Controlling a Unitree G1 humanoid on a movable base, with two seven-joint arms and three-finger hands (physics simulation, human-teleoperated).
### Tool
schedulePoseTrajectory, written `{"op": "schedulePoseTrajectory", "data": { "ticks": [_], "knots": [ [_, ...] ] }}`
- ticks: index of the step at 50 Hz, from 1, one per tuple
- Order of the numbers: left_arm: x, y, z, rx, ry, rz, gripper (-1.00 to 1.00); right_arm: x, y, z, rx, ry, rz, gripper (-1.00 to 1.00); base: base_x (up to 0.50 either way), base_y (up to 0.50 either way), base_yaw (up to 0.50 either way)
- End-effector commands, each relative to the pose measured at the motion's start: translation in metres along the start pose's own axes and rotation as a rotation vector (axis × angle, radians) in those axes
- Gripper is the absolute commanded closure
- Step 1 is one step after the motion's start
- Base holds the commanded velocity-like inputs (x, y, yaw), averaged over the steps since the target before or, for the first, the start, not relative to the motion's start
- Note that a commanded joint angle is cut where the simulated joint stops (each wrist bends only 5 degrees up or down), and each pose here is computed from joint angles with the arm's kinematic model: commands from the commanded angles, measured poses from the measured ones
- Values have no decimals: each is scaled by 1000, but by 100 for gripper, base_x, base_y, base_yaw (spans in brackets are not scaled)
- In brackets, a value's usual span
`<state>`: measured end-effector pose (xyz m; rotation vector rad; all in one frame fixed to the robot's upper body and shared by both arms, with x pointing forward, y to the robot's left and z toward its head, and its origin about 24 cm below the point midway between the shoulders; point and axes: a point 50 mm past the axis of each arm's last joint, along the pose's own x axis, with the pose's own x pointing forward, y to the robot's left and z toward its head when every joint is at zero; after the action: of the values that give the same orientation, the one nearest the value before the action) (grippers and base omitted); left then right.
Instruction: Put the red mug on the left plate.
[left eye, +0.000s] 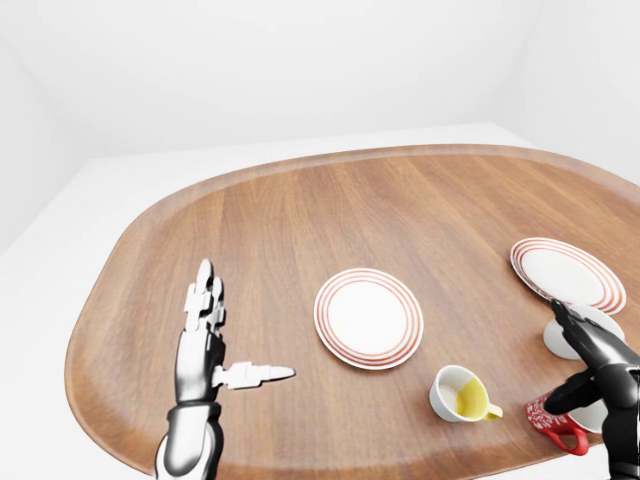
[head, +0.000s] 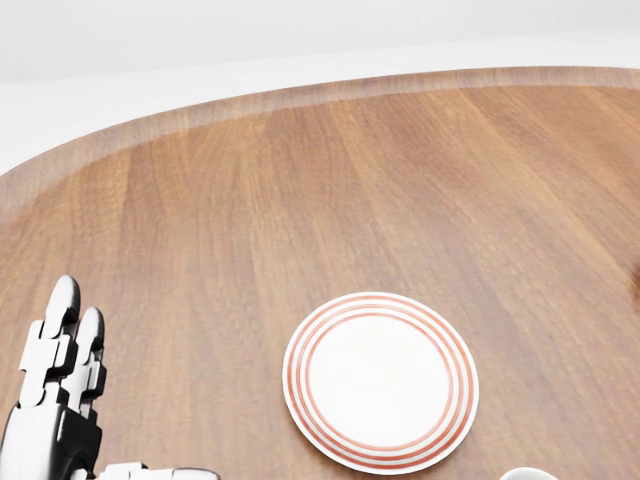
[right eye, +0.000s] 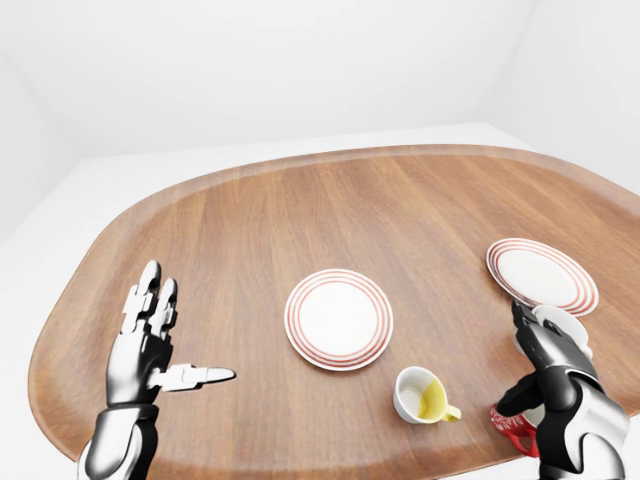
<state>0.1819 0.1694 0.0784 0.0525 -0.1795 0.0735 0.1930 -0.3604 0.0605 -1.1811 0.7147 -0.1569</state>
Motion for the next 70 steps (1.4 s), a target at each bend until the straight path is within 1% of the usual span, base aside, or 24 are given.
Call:
{"op": "schedulePoseTrajectory", "data": {
  "ticks": [1, 2, 3, 4, 5, 8, 14, 18, 21, 24, 30, 34, 36, 38, 42, 48, 55, 65, 66, 70],
  "knots": [
    [2, -1, 1, 3, -7, -4, -100, 6, 5, -70, 174, 181, 48, -100, 0, 0, 0],
    [2, -1, 1, 3, -7, -4, -100, 6, 5, -71, 174, 181, 47, -100, 0, 0, 0],
    [1, -2, 1, 4, -6, -5, -100, 4, 3, -72, 201, 173, 45, -100, 0, 0, 0],
    [1, -2, 1, 5, -8, -5, -100, -3, -5, -71, 262, 129, 26, -100, 0, 0, 0],
    [2, -2, 2, 5, -9, -6, -100, -6, -7, -70, 266, 120, 17, -100, 0, 0, 0],
    [2, -2, 1, 6, -9, -7, -100, -6, -6, -73, 241, 142, 20, -100, 0, 0, 0],
    [1, -2, 2, 5, -7, -4, -100, 1, 0, -76, 213, 178, 26, -100, 0, 0, 0],
    [2, -3, 2, 8, -9, -7, -100, -1, 0, -80, 212, 191, 21, -100, 0, 0, 0],
    [1, -2, 2, 6, -7, -5, -100, -5, 4, -91, 190, 235, 32, -100, 0, 0, 0],
    [1, -2, 2, 6, -8, -5, -100, -7, 5, -95, 200, 245, 35, -100, 0, 0, 0],
    [1, -3, 2, 9, -10, -7, -100, 3, 17, -94, 204, 262, 74, -100, 0, 0, 0],
    [1, -3, 2, 7, -9, -6, -100, 9, 20, -92, 198, 259, 94, -100, 0, 0, 0],
    [2, -3, 2, 9, -10, -8, -100, 16, 22, -88, 197, 260, 110, -100, 0, 0, 0],
    [1, -3, 1, 9, -8, -8, -100, 24, 28, -89, 217, 280, 131, -100, 0, 0, 0],
    [2, -3, 1, 7, -7, -7, -100, 32, 37, -88, 245, 302, 160, -100, 0, 0, 0],
    [2, -4, 0, 8, -4, -9, -100, 35, 40, -87, 253, 309, 172, -100, 0, 0, 0],
    [2, -4, 0, 9, -3, -11, -100, 36, 48, -94, 267, 362, 192, -100, 0, 0, 0],
    [2, -4, 0, 8, -4, -10, -100, 36, 57, -95, 271, 365, 208, -100, 0, 0, 0],
    [2, -4, 1, 10, -5, -10, -100, 35, 59, -96, 264, 365, 224, 100, 0, 0, 0],
    [2, -4, 1, 8, -6, -10, -100, 35, 59, -96, 265, 369, 224, 100, 0, 0, 0]
  ]
}}
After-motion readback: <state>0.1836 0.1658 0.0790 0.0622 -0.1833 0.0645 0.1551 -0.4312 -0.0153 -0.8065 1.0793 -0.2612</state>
